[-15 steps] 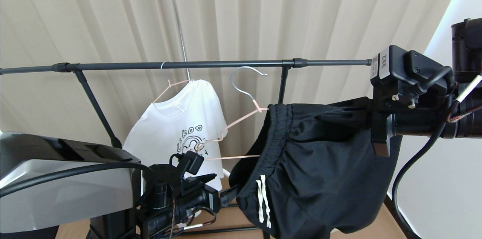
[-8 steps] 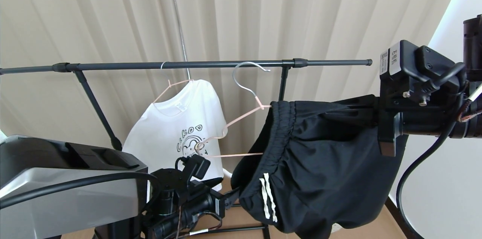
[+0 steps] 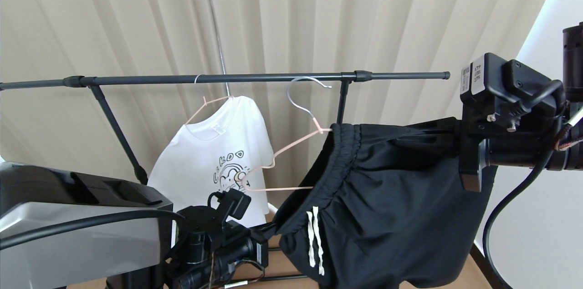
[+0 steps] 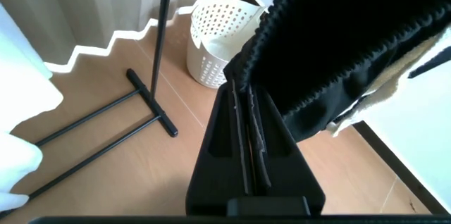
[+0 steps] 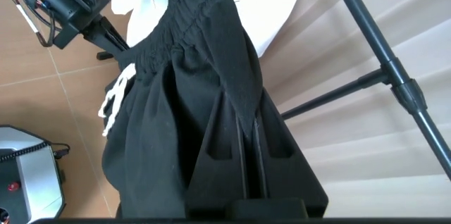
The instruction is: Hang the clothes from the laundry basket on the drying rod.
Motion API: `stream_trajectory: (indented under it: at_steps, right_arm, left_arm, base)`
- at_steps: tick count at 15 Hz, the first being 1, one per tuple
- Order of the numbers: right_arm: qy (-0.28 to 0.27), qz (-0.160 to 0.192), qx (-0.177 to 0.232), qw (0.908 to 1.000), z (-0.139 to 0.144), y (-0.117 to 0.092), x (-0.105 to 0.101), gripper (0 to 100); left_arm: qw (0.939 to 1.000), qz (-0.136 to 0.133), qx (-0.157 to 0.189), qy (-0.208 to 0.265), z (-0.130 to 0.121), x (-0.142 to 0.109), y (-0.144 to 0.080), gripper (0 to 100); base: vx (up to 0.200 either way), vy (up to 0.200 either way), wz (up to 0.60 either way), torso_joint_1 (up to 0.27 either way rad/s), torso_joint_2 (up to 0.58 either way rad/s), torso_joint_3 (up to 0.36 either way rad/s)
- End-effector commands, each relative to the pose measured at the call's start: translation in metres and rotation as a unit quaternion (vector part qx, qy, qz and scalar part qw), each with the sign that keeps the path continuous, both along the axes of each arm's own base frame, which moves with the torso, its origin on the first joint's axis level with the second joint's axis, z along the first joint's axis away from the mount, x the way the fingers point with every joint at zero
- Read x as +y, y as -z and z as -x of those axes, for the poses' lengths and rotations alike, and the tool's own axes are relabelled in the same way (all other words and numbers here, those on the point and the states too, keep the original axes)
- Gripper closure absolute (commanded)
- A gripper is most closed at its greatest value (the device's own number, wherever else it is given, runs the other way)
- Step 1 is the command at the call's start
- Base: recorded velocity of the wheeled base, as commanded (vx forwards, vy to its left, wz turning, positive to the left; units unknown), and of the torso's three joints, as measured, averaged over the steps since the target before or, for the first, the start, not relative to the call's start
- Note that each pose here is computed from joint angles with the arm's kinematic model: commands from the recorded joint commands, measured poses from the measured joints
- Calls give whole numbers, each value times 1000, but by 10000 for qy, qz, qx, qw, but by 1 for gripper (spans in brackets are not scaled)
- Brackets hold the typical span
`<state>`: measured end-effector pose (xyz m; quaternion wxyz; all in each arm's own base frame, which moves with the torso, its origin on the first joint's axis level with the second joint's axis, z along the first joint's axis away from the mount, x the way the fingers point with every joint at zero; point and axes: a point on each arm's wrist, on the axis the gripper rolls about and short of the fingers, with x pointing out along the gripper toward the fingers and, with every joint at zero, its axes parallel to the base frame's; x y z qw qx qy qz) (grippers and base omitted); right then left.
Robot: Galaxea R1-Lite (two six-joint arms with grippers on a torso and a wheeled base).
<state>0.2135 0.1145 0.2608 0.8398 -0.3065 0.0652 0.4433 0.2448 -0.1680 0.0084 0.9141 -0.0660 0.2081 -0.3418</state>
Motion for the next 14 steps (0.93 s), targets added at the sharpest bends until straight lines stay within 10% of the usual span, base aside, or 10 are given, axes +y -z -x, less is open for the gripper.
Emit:
stream_trajectory:
  at_steps: [1,8,14]
  right_arm:
    - [52,54,106,9999,-1,7,-3,100]
    - [308,96,406,9987,4,24,-21,100]
    - [98,-595,630,9962,19,58,-41,100]
  left_arm:
    - [9999,66,-95,-69,1,6,-10,100]
    - [9992,9,-328,-243,-4,17,-18,100]
    - [9978,-35,-508,-435,-15,27,-22,100]
  base:
    - [0,0,0,0,0,0]
    - [0,0,0,0,0,0]
    - [0,0,0,0,0,0]
